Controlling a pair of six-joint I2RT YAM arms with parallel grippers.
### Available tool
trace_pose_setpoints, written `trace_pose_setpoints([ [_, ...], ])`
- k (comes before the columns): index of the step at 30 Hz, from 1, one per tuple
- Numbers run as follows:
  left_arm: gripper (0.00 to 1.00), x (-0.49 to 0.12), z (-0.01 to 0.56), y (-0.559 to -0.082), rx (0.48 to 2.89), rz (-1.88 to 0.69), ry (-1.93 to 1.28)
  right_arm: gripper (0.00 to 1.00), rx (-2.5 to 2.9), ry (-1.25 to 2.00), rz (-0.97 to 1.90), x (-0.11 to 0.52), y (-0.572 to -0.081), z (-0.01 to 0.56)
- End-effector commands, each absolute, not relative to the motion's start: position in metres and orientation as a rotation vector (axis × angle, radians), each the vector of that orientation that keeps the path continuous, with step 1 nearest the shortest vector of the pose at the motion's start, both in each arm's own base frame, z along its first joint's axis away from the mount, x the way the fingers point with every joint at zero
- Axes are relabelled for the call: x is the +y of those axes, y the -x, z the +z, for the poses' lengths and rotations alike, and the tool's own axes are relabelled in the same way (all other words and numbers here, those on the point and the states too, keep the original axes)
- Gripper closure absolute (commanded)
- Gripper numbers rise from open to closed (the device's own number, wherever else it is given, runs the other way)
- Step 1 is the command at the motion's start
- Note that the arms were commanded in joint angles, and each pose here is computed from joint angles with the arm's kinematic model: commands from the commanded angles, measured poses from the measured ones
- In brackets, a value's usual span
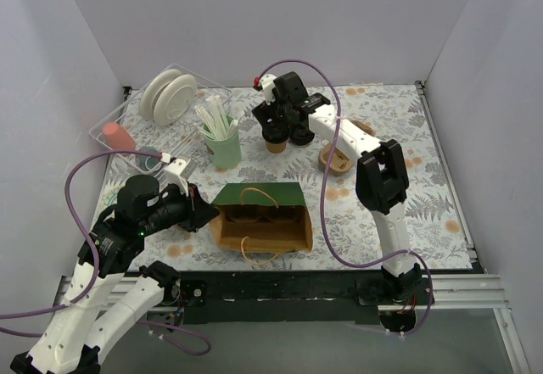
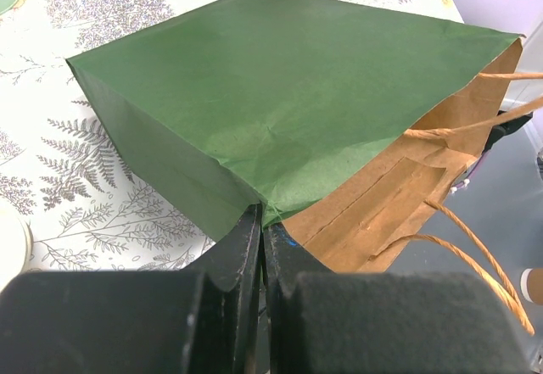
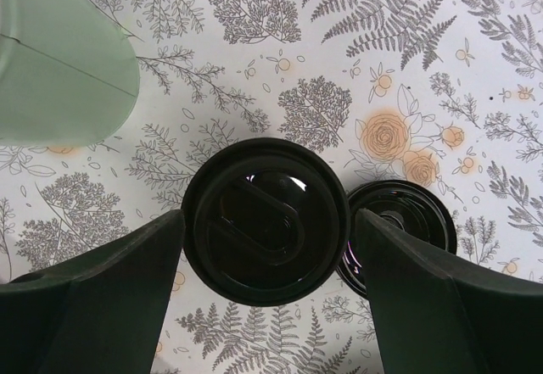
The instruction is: Pack the takeout coffee
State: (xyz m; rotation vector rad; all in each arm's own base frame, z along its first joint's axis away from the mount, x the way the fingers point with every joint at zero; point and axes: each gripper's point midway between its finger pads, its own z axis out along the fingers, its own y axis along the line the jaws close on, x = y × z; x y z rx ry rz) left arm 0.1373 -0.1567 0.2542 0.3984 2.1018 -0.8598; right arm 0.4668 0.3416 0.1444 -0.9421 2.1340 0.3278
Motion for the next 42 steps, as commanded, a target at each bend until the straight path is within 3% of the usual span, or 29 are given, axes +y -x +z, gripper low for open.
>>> trace_pose_setpoints([
  [1, 1.0, -0.155, 0.256, -0.135, 2.099, -0.86, -0.393, 0.12, 2.12, 0.933, 0.321, 0.348, -0.476, 0.141],
  [7, 1.0, -0.156, 0.254, -0.134, 2.114, -0.864, -0.386, 0.17, 2.146, 0.923, 0.313, 0.346, -0.475, 0.131],
  [13, 1.0, -0.155, 0.256, -0.135, 2.115, -0.862, -0.376, 0.31, 2.147, 0.893, 0.272, 0.341, -0.48, 0.132],
  [17, 1.0, -0.156, 0.257, -0.136, 2.115, -0.865, -0.371, 0.2, 2.143, 0.89, 0.256, 0.34, -0.482, 0.135],
  [23, 1.0, -0.156, 0.257, -0.139, 2.114, -0.857, -0.37, 0.19, 2.141, 0.884, 0.24, 0.338, -0.483, 0.137],
  [32, 1.0, -0.158, 0.262, -0.145, 2.116, -0.854, -0.343, 0.41, 2.138, 0.868, 0.192, 0.331, -0.487, 0.141],
  [42, 1.0, -0.162, 0.273, -0.153, 2.13, -0.892, -0.225, 0.5, 2.021, 0.853, 0.227, 0.328, -0.478, 0.207],
])
